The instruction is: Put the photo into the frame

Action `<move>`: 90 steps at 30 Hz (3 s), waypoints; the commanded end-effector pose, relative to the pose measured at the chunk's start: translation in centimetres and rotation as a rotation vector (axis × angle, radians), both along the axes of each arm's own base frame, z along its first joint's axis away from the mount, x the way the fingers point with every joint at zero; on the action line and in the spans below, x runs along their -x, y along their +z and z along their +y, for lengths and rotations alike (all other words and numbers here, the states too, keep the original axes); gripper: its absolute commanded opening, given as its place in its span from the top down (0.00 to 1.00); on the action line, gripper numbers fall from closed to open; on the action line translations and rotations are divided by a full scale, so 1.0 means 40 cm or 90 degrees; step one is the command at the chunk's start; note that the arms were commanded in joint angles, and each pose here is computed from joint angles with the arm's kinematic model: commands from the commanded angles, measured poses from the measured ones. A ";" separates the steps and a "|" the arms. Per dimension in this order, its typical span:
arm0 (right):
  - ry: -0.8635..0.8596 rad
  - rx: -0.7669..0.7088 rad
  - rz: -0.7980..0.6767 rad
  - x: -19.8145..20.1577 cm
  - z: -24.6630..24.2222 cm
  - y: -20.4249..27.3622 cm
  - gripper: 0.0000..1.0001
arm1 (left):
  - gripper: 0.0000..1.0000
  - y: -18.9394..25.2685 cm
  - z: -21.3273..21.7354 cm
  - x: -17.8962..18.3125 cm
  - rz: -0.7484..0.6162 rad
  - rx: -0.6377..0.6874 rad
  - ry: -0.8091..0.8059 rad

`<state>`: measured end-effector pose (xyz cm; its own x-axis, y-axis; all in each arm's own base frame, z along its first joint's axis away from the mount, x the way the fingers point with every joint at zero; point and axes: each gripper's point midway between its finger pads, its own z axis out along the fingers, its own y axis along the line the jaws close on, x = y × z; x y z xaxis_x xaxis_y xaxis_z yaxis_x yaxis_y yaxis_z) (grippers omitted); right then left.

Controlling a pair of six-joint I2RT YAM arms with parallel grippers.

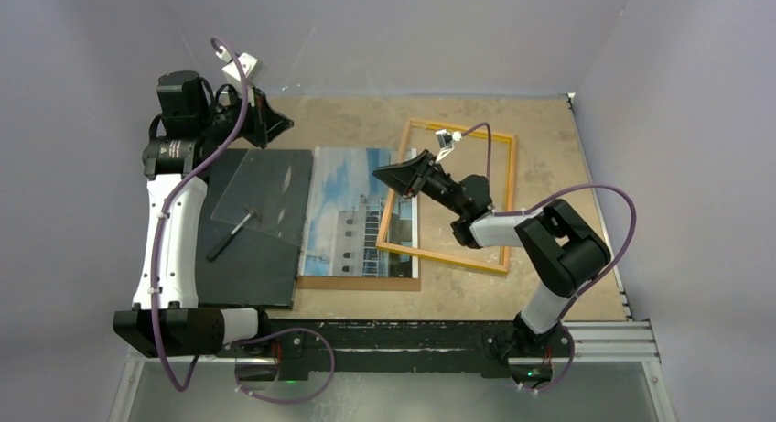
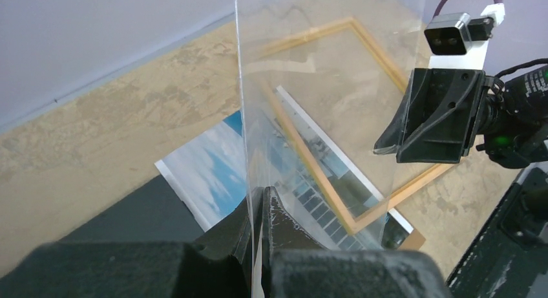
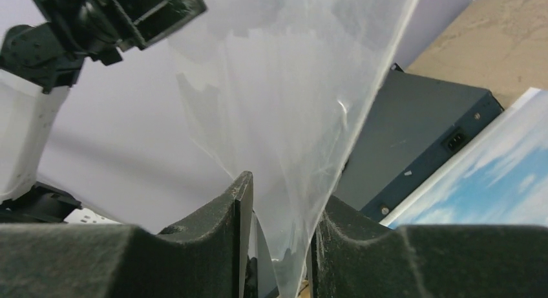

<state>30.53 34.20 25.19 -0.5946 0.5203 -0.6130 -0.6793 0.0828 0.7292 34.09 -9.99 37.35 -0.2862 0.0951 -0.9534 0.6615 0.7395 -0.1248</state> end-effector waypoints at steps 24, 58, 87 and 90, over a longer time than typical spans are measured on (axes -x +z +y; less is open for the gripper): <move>-0.228 0.190 0.090 -0.112 -0.333 0.182 1.00 | 0.14 -0.308 0.097 -0.174 0.164 -0.062 0.123; -0.381 0.358 0.301 -0.330 -0.617 -0.150 1.00 | 0.42 -0.741 -0.400 -0.168 0.350 -0.171 -0.117; -0.328 0.363 0.271 -0.338 -0.689 -0.216 1.00 | 0.37 -0.770 -0.456 -0.196 0.332 -0.143 -0.113; -0.334 0.370 0.280 -0.341 -0.695 -0.232 1.00 | 0.39 -0.783 -0.459 -0.194 0.336 -0.145 -0.114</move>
